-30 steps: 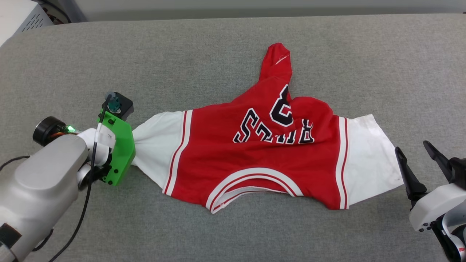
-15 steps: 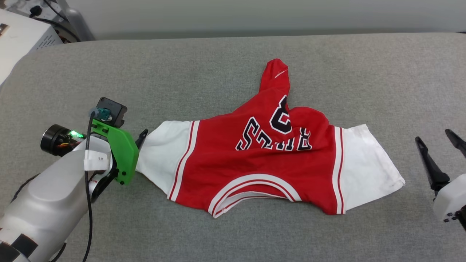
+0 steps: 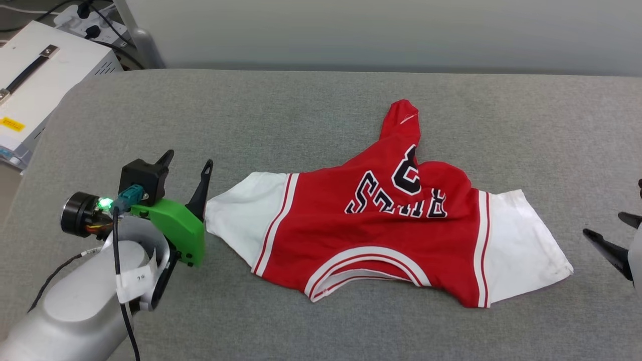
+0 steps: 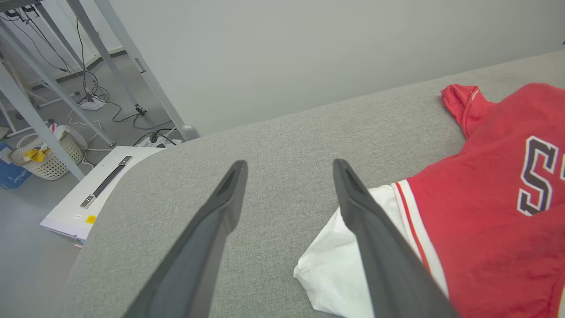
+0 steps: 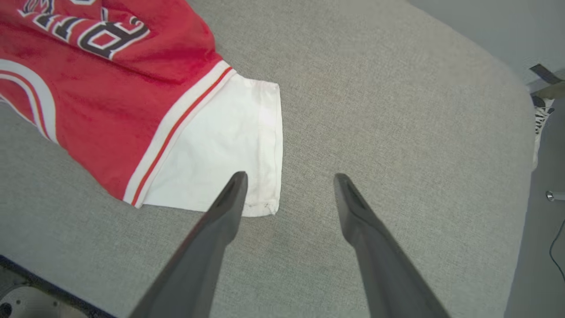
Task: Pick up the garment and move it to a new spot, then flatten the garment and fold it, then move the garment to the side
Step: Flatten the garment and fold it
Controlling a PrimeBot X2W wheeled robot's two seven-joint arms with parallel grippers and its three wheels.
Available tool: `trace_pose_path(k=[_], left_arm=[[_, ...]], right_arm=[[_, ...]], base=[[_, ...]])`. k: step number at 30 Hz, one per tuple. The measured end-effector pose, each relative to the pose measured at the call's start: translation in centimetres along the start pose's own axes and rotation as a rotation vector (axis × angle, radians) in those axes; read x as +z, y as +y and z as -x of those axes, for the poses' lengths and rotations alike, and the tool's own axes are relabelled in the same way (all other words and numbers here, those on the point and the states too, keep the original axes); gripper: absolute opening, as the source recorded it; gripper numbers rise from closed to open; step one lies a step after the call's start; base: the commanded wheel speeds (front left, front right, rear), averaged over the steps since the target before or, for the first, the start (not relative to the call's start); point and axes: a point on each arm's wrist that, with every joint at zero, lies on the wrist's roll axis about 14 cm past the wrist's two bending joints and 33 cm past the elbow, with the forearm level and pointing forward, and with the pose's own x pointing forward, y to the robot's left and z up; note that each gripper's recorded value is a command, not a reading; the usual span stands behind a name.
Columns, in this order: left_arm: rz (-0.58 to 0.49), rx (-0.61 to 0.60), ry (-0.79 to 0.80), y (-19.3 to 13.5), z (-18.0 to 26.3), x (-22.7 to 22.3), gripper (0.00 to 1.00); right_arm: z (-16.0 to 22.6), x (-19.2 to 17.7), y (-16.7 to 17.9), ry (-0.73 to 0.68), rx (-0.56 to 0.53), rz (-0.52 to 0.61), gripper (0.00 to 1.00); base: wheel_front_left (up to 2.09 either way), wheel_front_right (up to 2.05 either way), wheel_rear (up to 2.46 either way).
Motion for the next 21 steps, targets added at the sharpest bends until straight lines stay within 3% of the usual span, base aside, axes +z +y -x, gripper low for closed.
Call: trace_pose_path(k=[7,21], left_arm=[[0.009,0.044,-0.069,-0.4,0.8,1.0,1.00],[0.044,0.165,-0.063,1.5,0.7,-1.1,1.00]], right_arm=[[-1.6,-3.7,0.2,0.297,0.064,-0.023,1.00],[-8.1,-10.0,2.2,0.496,0.130,-0.115,1.00]], base=[[0.00,0.00,0.00],[0.00,0.00,0.00]])
